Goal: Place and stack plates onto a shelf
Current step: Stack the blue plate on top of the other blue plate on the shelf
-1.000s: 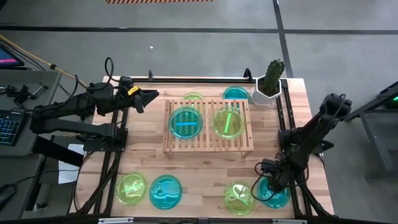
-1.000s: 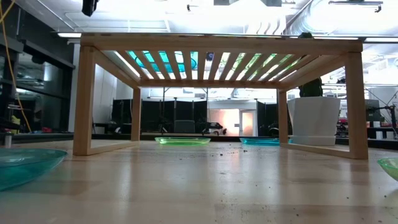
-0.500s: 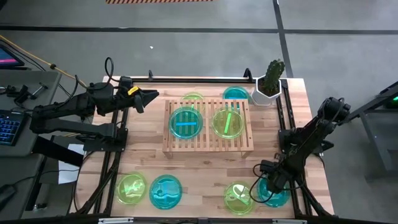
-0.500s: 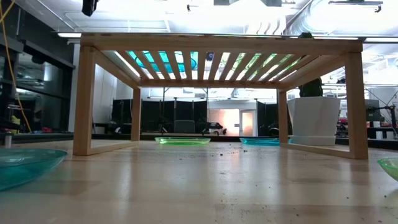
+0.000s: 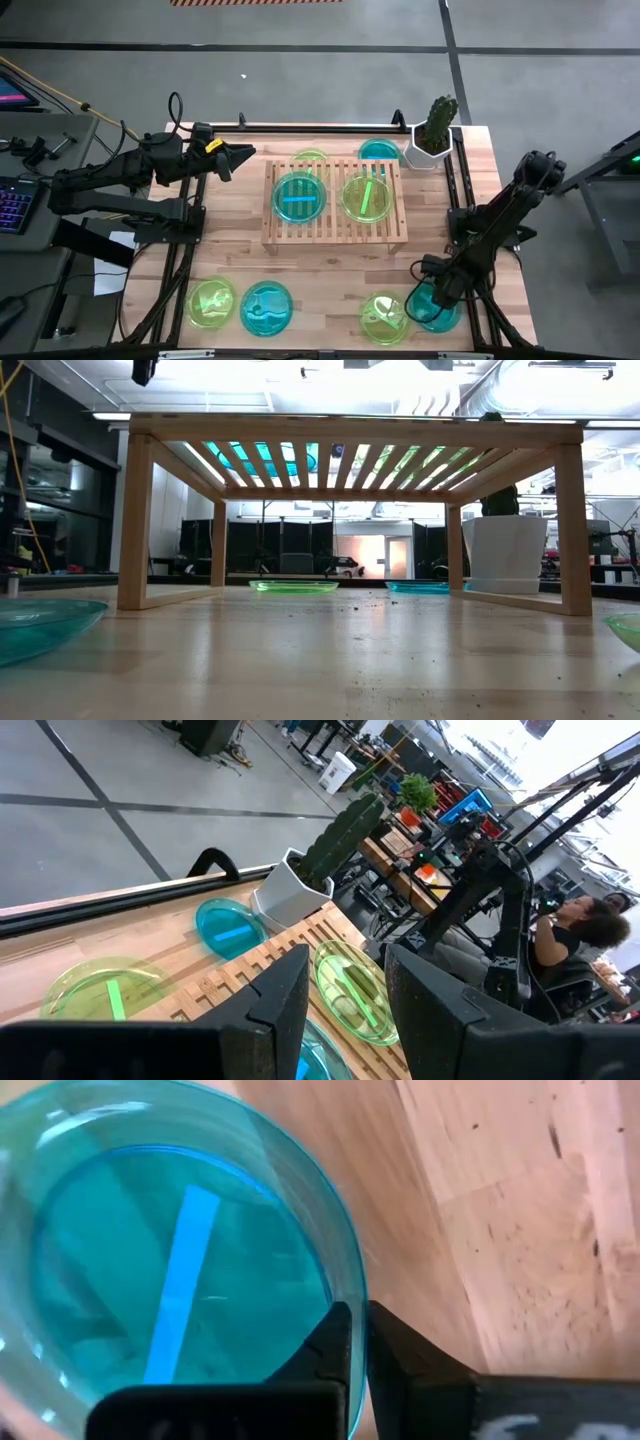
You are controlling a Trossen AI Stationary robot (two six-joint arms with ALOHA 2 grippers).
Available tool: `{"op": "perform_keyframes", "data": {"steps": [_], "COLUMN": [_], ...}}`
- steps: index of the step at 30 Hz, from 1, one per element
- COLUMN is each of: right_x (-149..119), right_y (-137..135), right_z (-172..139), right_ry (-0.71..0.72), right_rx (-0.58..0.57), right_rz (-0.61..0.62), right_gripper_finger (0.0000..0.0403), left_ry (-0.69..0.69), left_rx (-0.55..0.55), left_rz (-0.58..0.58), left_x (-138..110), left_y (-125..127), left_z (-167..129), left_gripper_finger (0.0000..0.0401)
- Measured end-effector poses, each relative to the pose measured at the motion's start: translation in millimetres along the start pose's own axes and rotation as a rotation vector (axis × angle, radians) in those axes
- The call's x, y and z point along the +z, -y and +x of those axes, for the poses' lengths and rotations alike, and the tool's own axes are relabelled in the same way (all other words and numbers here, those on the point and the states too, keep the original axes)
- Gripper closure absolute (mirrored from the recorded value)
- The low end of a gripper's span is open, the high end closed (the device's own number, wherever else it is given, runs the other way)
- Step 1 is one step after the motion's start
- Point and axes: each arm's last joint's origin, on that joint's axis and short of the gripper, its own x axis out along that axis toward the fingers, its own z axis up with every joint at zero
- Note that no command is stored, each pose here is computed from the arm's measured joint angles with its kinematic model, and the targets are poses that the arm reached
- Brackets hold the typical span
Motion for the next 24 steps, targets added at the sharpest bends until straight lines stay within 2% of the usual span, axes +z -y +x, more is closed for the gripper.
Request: {"op": "perform_keyframes", "data": {"steps": [12, 21, 24], "right_x": [-5, -12, -13], "right_y": [11, 29, 29], "right_z": [-45, -85, -100], "right_ry": [0.041, 0.055, 0.07], "right_rx": [0.25, 0.523, 0.68], "right_rz": [0.013, 0.06, 0.083], "right_gripper_finger": [0.0402, 0.0402, 0.0402], "left_ry": [0.001, 0.001, 0.001], "left_rx": [0.0, 0.0, 0.0], "left_rz": [0.0, 0.003, 0.003], "left_x": [0, 0, 0], "left_y": [0, 0, 0], "left_z": [0, 0, 0], "left_gripper_finger": [0.0276, 0.0276, 0.0276]}}
